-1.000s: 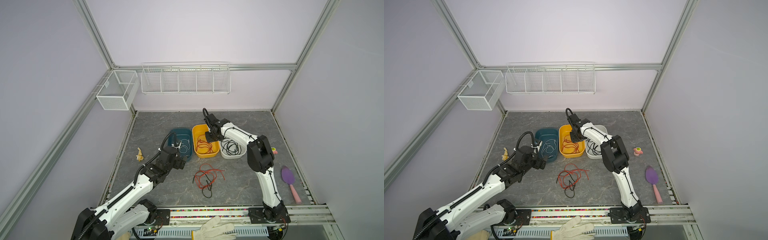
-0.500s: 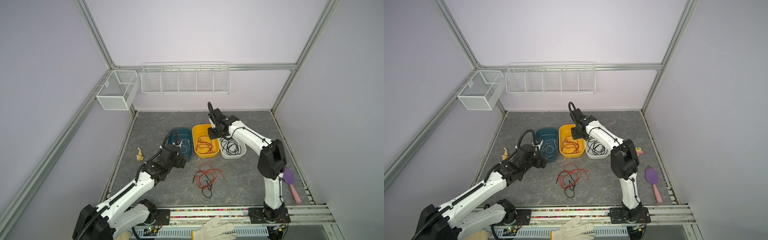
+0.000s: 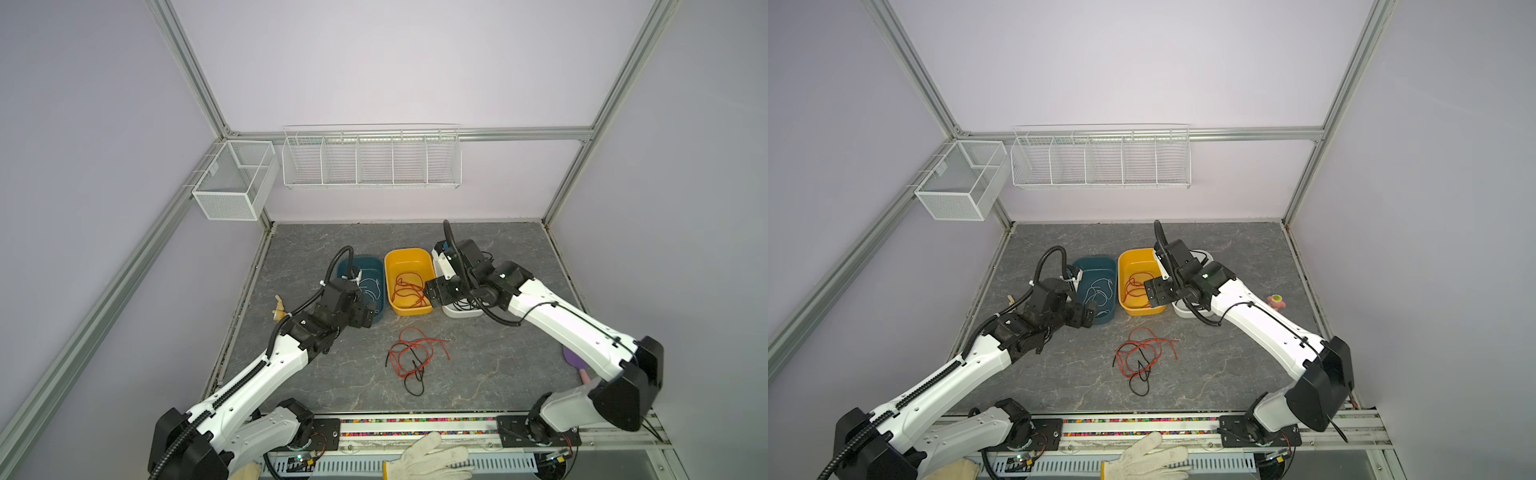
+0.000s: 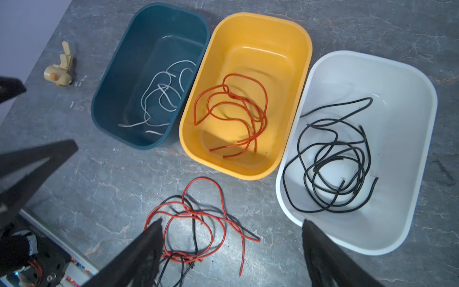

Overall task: Untangle the cables
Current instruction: 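Lower the red cable into the yellow tub and open the right gripper, then reach the right gripper down to the cable pile and grasp a black cable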

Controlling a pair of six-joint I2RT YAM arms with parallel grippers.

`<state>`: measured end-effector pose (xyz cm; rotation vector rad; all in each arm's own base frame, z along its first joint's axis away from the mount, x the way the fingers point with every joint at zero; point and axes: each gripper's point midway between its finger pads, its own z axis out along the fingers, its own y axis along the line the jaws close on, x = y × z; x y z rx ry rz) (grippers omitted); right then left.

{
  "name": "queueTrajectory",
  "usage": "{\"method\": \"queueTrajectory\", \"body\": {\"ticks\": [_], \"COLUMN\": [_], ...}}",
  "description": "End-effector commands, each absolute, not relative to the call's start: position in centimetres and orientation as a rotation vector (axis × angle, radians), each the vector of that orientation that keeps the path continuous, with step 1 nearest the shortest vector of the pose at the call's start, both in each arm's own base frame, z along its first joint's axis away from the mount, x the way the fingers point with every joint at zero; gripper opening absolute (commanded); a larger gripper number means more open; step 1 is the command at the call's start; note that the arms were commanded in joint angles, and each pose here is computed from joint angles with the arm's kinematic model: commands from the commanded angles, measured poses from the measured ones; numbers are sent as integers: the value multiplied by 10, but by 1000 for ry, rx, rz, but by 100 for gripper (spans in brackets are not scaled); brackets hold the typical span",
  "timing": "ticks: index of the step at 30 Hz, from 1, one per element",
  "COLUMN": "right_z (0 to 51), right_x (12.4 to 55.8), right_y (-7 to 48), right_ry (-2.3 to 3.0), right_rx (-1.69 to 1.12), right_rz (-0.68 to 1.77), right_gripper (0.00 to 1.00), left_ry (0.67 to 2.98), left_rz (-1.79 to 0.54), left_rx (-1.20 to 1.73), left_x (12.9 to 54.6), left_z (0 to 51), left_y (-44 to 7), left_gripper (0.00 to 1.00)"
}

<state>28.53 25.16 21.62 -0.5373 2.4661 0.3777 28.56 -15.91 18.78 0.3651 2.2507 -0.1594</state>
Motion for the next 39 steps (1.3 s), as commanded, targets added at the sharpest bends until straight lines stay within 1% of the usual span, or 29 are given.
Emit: {"method": "queueTrajectory", "body": {"ticks": [1, 6, 9, 12, 13, 17, 20, 22, 25, 30, 33, 39], "right_z": [212, 208, 197, 184, 170, 149, 139, 134, 125, 103, 97, 85], "right_x": [261, 209, 180, 159, 151, 130, 121, 119, 118, 119, 120, 122], "right_y": [247, 247, 254, 261, 261, 273, 281, 286, 292, 298, 302, 309], "right_ry": [2459, 2439, 2450, 2482, 2510, 2538, 2558, 2561, 2576, 2633, 2641, 2678], "right_rx": [-554, -589, -613, -621, -638, -682, -728, -747, -766, -770, -765, -767], "right_rz": [444, 645, 755, 811, 811, 845, 820, 769, 699, 598, 584, 545], "right_gripper": [88, 88, 88, 90, 90, 93, 98, 100, 94, 83, 78, 66], "left_ry": [2387, 2546, 2588, 2594, 2594, 2576, 2531, 2502, 2469, 2360, 2314, 2298], "left_rz": [-235, -335, -316, -272, -248, -180, -285, -307, -305, -382, -407, -410], "left_rx": [234, 202, 228, 297, 317, 377, 474, 498, 538, 623, 636, 659], "left_x": [275, 258, 249, 240, 238, 233, 230, 231, 231, 224, 223, 220], "left_z": [181, 160, 150, 144, 143, 146, 152, 153, 147, 145, 146, 149], "left_y": [-163, -175, -171, -164, -160, -149, -164, -167, -168, -174, -176, -178], "left_gripper": [99, 99, 99, 99, 99, 99, 99, 99, 99, 99, 99, 99]}}
